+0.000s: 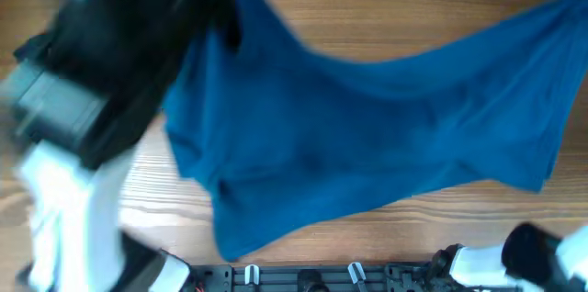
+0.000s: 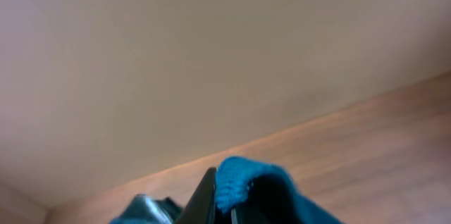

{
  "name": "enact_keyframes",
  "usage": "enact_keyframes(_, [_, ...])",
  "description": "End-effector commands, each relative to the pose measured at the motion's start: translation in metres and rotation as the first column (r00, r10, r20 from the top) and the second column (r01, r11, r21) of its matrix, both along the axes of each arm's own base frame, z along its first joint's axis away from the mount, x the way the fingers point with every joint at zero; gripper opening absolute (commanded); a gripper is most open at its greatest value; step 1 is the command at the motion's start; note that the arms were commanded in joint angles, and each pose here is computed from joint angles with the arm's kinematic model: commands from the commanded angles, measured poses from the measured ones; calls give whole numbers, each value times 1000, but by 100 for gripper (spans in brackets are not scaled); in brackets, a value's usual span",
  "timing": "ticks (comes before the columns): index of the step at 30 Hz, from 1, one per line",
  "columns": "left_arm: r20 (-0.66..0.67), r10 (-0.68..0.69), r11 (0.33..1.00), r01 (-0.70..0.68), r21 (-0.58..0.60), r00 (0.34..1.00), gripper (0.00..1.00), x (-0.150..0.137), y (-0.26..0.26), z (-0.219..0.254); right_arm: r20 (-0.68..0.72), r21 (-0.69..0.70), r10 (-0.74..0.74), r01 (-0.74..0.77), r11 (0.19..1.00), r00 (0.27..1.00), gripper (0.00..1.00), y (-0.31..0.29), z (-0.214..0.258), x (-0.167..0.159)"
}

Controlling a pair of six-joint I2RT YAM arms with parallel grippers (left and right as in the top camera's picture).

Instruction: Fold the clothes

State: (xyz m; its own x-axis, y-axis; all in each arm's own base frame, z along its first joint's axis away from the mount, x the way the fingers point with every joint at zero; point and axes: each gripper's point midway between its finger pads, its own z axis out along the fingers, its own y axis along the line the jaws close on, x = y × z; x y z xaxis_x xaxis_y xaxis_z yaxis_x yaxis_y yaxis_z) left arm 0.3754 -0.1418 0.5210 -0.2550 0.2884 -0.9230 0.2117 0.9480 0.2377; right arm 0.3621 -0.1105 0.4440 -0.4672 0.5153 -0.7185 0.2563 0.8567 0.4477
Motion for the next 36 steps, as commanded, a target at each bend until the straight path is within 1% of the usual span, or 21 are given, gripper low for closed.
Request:
enact_keyframes(1, [-33, -84, 995, 82, -53, 996, 4, 88, -17, -40, 166, 71, 135, -148, 986, 977, 4, 7, 16, 56])
enact_keyframes(2, [56, -101, 992, 105, -76, 993, 4, 101, -18, -21, 240, 59, 165, -184, 981, 957, 4, 7, 31, 67])
enact_keyframes(4, [221, -117, 989, 133, -59, 968, 4, 97, -17, 26, 346, 38, 174, -200, 979, 922, 4, 1, 58, 72])
enact_keyframes(6, [411, -160, 983, 184, -19, 897, 4, 65, -17, 91, 432, 19, 157, -182, 983, 888, 4, -10, 86, 66])
enact_keyframes(7, [456, -164, 982, 190, -11, 875, 4, 53, -16, 108, 452, 26, 136, -165, 986, 882, 4, -16, 93, 61])
enact_keyframes(8, [523, -163, 979, 203, -20, 837, 4, 21, -10, 139, 462, 31, 116, -147, 989, 879, 4, -25, 99, 51])
enact_keyframes(9, [518, -168, 978, 208, -19, 838, 4, 11, -8, 142, 458, 35, 109, -140, 990, 882, 4, -29, 99, 46])
enact_keyframes(11, [471, -182, 977, 211, -10, 863, 4, 3, -6, 132, 428, 38, 88, -115, 993, 899, 4, -38, 91, 39])
enact_keyframes(13, [345, -198, 977, 213, -6, 918, 4, 4, -7, 99, 375, 11, 99, -111, 994, 922, 5, -42, 75, 34])
enact_keyframes(15, [166, -212, 977, 213, 16, 963, 4, 7, -8, 52, 287, -2, 94, -97, 995, 953, 4, -44, 49, 30])
enact_keyframes(17, [4, -208, 978, 207, 12, 978, 4, 8, -8, 10, 162, -10, 58, -57, 998, 985, 4, -49, 16, 25])
enact_keyframes(19, [-162, -194, 980, 199, 15, 968, 4, 6, -8, -32, -4, -20, 5, -5, 1000, 1000, 4, -57, -24, 15])
enact_keyframes(21, [-302, -178, 980, 197, 34, 937, 4, 2, -6, -68, -166, -29, -25, 20, 999, 986, 5, -61, -62, 2])
enact_keyframes(22, [-349, -171, 979, 198, 43, 921, 5, -1, -5, -79, -225, -20, -11, 7, 1000, 974, 5, -59, -76, -4])
enact_keyframes(24, [-431, -154, 980, 194, 51, 889, 12, -10, -1, -98, -335, 18, 47, -43, 999, 941, 12, -48, -103, -19])
enact_keyframes(26, [-439, -132, 987, 158, 24, 889, 16, -12, 1, -98, -393, 43, 88, -78, 996, 915, 18, -41, -118, -28])
enact_keyframes(28, [-417, -118, 989, 144, 31, 901, 22, -17, 7, -90, -445, 45, 95, -84, 995, 891, 31, -39, -128, -38])
enact_keyframes(29, [-403, -112, 990, 136, 33, 908, 25, -20, 10, -85, -463, 32, 76, -69, 997, 883, 40, -43, -130, -40])
enact_keyframes(32, [-366, -112, 993, 121, 2, 924, 30, -35, 16, -69, -469, 36, 57, -45, 998, 881, 43, -44, -131, -41])
enact_keyframes(35, [-330, -110, 994, 107, -26, 938, 40, -48, 21, -54, -467, 38, 52, -38, 999, 883, 61, -45, -131, -40])
enact_keyframes(36, [-323, -110, 994, 106, -31, 940, 45, -51, 23, -52, -466, 43, 44, -27, 999, 884, 62, -45, -131, -40])
